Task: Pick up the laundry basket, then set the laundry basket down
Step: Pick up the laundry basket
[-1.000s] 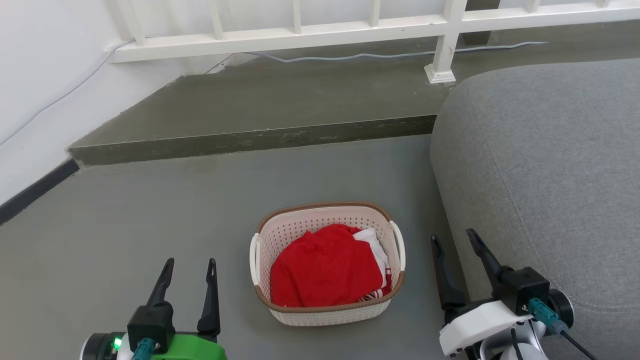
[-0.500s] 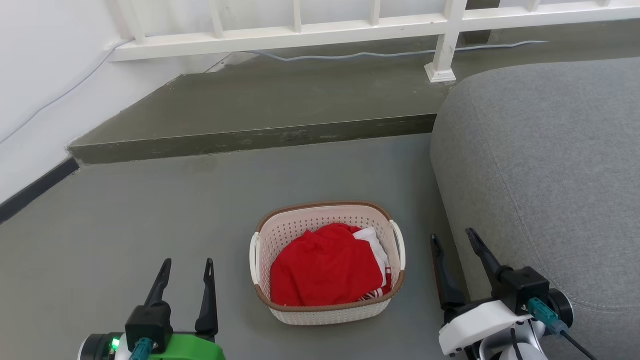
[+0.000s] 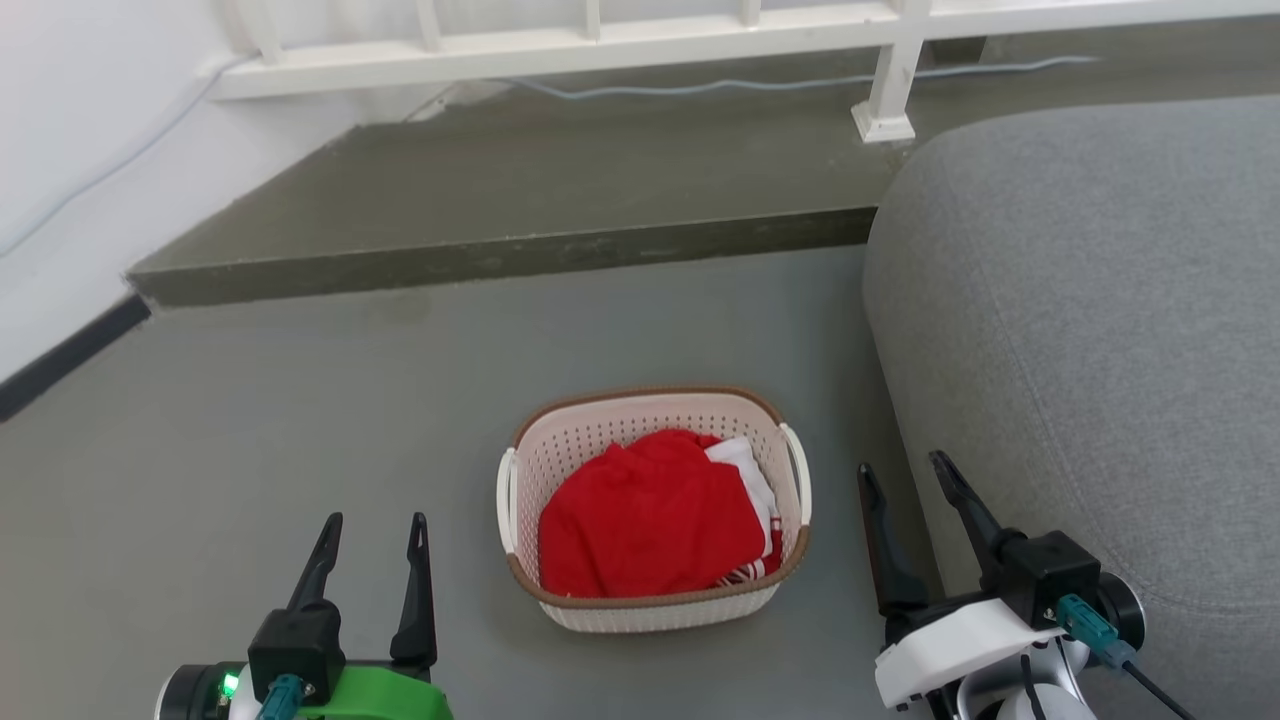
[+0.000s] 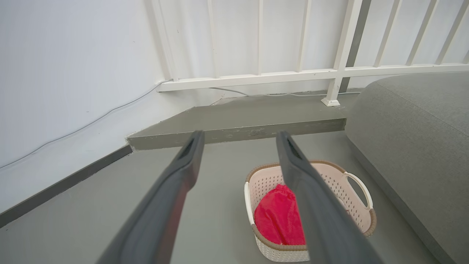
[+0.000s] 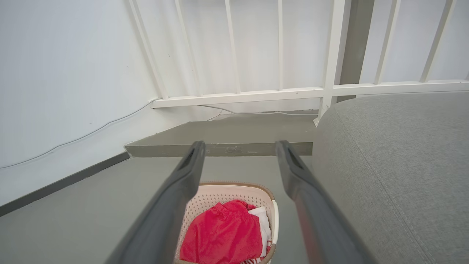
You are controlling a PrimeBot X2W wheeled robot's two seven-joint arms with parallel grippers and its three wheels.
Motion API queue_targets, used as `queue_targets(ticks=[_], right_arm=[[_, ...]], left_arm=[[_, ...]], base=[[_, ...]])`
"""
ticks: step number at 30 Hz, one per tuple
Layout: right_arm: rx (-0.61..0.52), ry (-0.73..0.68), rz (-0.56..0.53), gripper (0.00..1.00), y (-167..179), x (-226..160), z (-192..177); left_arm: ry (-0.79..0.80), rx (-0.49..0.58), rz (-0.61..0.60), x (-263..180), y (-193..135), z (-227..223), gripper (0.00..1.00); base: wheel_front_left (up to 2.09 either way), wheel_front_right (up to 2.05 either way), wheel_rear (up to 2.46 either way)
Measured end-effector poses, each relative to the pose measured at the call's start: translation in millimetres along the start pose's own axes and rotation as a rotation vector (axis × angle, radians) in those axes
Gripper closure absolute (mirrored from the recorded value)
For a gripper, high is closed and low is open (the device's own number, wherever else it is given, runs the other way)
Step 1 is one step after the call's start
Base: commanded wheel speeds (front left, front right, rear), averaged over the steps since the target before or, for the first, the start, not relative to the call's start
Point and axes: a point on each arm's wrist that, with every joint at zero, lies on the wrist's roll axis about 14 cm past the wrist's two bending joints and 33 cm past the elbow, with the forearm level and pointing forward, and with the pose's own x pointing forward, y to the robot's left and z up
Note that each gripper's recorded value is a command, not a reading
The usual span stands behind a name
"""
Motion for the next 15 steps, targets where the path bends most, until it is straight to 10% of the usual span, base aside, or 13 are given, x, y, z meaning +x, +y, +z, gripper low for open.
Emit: queue_targets(ticks=[15], right_arm=[[0.015,0.016,0.031,0.00,-2.6,41.4,-9.2]], left_arm=[[0.078,-0.013,-0.003,29.7,2.7,-27.4,0.00]], base=[[0.00,0.00,0.00]])
